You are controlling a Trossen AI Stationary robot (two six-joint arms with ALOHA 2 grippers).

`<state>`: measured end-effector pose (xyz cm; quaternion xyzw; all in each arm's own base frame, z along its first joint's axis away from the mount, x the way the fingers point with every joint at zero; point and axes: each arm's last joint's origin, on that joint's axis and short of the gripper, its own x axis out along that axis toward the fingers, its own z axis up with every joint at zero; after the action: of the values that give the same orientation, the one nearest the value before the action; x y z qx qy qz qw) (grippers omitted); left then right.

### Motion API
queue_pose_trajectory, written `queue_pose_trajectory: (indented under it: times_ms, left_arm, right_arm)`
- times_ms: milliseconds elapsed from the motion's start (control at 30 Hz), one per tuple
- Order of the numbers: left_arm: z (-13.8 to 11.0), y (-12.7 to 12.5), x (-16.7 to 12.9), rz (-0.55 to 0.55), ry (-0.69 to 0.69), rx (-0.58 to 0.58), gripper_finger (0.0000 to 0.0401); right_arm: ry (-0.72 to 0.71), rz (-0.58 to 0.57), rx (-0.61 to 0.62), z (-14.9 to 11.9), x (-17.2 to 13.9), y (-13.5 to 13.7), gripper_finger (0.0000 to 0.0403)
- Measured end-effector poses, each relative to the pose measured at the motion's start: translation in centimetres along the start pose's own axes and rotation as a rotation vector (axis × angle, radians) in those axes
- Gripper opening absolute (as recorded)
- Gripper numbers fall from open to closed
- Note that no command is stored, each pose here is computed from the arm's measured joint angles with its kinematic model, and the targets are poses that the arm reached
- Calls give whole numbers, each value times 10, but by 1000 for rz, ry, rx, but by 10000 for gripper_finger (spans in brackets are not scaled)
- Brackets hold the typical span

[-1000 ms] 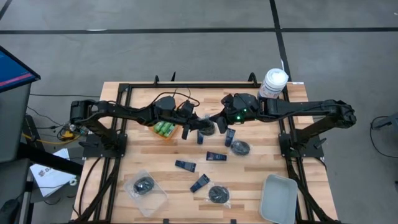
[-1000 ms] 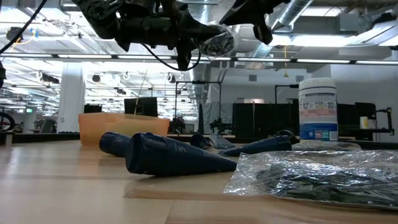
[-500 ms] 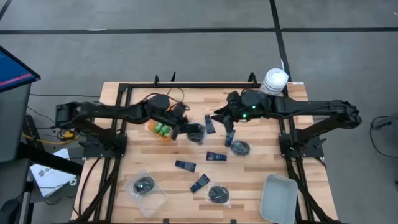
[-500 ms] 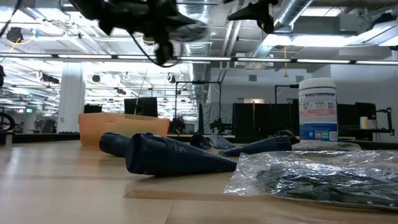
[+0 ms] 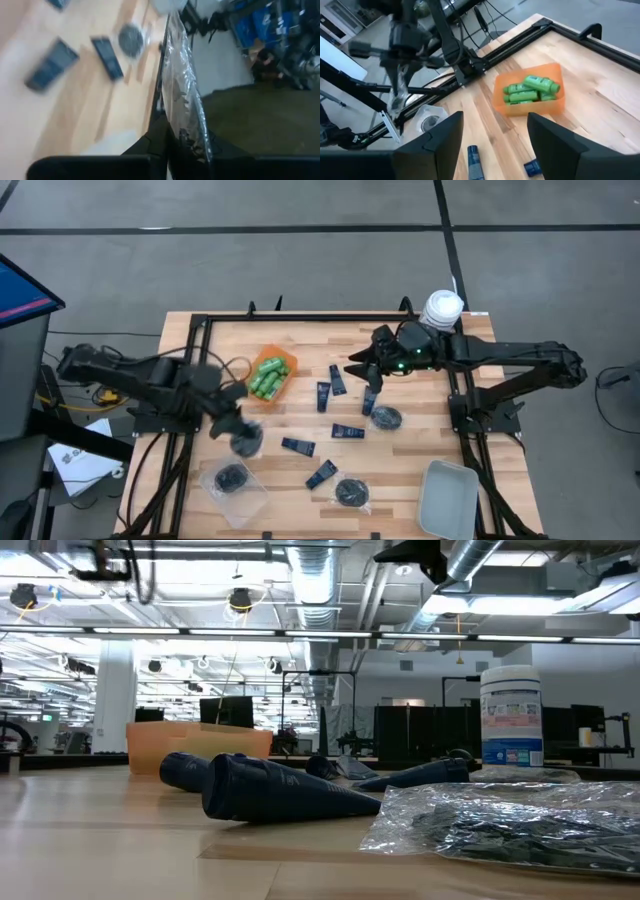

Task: Pick & Place Travel size toiletries
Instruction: Put the black hairbrush into the transparent bin

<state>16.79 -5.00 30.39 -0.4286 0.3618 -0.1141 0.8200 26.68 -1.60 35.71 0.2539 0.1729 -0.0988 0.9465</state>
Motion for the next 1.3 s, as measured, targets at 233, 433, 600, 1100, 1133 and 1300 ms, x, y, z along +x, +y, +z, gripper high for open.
queue_pose_trajectory:
  times_ms: [233,433,600,1100,1133,1300]
  left_arm:
    - [-37,-16,33,82,140,-69,27]
    - [-63,-17,67,169,293,-80,40]
    - [-74,-10,91,252,352,-70,36]
    - [-78,-12,113,213,348,-82,32]
    - [-78,-12,113,213,348,-84,31]
    - [-83,-8,122,237,401,-117,36]
  right_arm:
    - [20,-12,-4,-3,8,-1,190]
    - [41,-24,-11,-5,9,-3,176]
    - [46,-26,-13,-6,9,-3,170]
    - [96,-11,-30,-9,9,-4,167]
    - [105,-4,-30,-10,9,-4,166]
    - [123,-9,-32,-11,9,-4,167]
